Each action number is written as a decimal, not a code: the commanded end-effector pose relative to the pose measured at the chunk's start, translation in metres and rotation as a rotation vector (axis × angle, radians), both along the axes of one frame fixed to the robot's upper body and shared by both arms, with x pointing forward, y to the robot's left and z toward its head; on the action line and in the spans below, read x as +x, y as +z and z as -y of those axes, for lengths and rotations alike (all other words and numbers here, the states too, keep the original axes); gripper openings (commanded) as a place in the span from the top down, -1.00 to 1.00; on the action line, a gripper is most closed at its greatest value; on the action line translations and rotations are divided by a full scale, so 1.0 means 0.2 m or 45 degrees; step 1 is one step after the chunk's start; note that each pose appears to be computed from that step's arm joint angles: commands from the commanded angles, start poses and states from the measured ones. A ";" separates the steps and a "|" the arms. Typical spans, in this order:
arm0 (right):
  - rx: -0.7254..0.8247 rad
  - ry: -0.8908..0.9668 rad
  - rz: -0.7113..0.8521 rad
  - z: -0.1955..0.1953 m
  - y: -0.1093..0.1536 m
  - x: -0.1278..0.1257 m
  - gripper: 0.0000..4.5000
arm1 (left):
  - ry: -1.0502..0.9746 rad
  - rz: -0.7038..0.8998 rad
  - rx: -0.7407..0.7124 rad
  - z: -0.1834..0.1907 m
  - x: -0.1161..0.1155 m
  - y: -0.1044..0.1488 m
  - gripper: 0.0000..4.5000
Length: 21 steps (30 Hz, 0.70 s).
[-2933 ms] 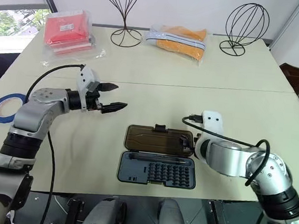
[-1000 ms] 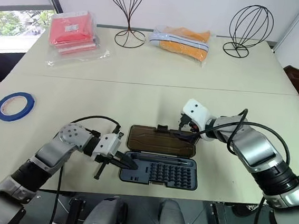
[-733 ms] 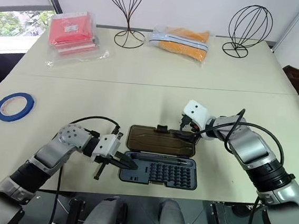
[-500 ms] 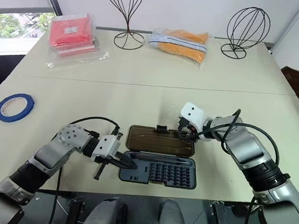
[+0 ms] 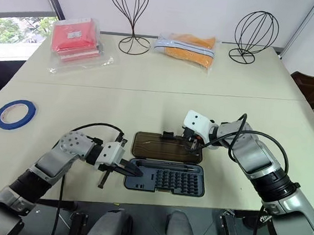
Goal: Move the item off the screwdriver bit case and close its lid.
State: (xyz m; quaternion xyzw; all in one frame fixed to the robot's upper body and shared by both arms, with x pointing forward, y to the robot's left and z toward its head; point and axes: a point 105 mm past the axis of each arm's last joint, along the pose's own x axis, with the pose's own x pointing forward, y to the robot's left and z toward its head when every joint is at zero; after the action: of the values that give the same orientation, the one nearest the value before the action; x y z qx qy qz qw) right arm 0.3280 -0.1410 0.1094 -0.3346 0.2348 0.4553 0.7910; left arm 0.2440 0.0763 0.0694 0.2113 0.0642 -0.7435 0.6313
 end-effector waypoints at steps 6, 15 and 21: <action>-0.068 0.041 -0.084 0.02 -0.13 0.00 0.87 | 0.070 -0.059 0.114 -0.07 0.00 -0.11 1.00; -0.125 0.047 -0.077 0.06 -0.15 0.10 0.16 | 0.075 -0.052 0.112 -0.06 0.00 -0.11 1.00; -0.144 0.064 -0.117 0.08 -0.19 0.12 0.52 | 0.082 -0.046 0.113 -0.06 0.01 -0.12 1.00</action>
State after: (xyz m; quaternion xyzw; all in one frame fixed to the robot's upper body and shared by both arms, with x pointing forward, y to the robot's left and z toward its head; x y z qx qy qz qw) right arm 0.3499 -0.1435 0.0969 -0.3546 0.2414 0.5029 0.7504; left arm 0.2464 0.0791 0.0666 0.2106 0.0674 -0.7348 0.6412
